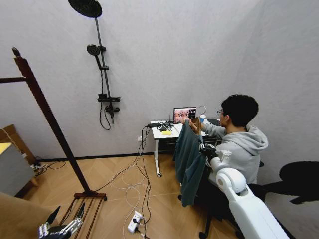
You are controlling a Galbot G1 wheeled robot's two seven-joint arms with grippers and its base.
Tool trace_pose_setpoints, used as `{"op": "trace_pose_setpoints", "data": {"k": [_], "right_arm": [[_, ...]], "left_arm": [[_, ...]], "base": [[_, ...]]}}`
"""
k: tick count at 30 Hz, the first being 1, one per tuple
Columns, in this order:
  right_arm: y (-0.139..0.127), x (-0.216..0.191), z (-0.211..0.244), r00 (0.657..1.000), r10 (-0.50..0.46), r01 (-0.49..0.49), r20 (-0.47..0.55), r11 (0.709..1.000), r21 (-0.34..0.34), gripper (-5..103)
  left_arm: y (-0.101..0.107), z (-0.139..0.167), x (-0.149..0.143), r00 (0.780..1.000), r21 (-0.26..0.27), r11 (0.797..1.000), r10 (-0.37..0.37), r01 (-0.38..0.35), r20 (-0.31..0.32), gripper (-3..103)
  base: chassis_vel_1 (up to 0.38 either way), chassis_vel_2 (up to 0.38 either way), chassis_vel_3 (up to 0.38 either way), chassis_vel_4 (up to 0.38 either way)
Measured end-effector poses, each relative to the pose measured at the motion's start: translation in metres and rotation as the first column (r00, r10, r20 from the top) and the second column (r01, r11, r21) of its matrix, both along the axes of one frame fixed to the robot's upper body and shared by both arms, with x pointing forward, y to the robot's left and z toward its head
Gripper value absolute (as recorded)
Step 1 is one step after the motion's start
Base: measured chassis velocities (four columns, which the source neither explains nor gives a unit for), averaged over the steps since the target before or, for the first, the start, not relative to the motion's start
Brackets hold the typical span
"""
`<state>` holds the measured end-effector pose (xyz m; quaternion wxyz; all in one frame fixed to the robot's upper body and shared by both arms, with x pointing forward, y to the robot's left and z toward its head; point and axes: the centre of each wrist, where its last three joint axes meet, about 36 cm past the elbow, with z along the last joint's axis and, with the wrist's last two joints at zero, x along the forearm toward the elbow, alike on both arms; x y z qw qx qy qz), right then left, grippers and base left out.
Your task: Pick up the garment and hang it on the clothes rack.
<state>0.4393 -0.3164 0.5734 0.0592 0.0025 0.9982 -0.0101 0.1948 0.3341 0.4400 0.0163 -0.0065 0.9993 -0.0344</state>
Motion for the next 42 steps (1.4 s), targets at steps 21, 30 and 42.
{"op": "trace_pose_setpoints", "data": {"k": [21,30,42], "right_arm": [[0.027,-0.063,0.007,0.995,0.103,-0.102,0.019,0.994,-0.033,10],[0.029,-0.067,0.007,0.994,0.11,-0.109,0.028,0.994,-0.026,10],[0.031,-0.072,0.007,0.994,0.105,-0.105,0.03,0.994,-0.014,10]], "left_arm": [[0.0,0.0,0.0,1.0,0.0,1.0,0.0,0.0,0.0,100],[0.0,0.0,0.0,1.0,0.0,1.0,0.0,0.0,0.0,100],[0.0,0.0,0.0,1.0,0.0,1.0,0.0,0.0,0.0,100]], "base": [[0.045,0.049,0.047,0.048],[0.106,0.125,0.114,0.104],[0.053,0.197,0.21,0.048]]}}
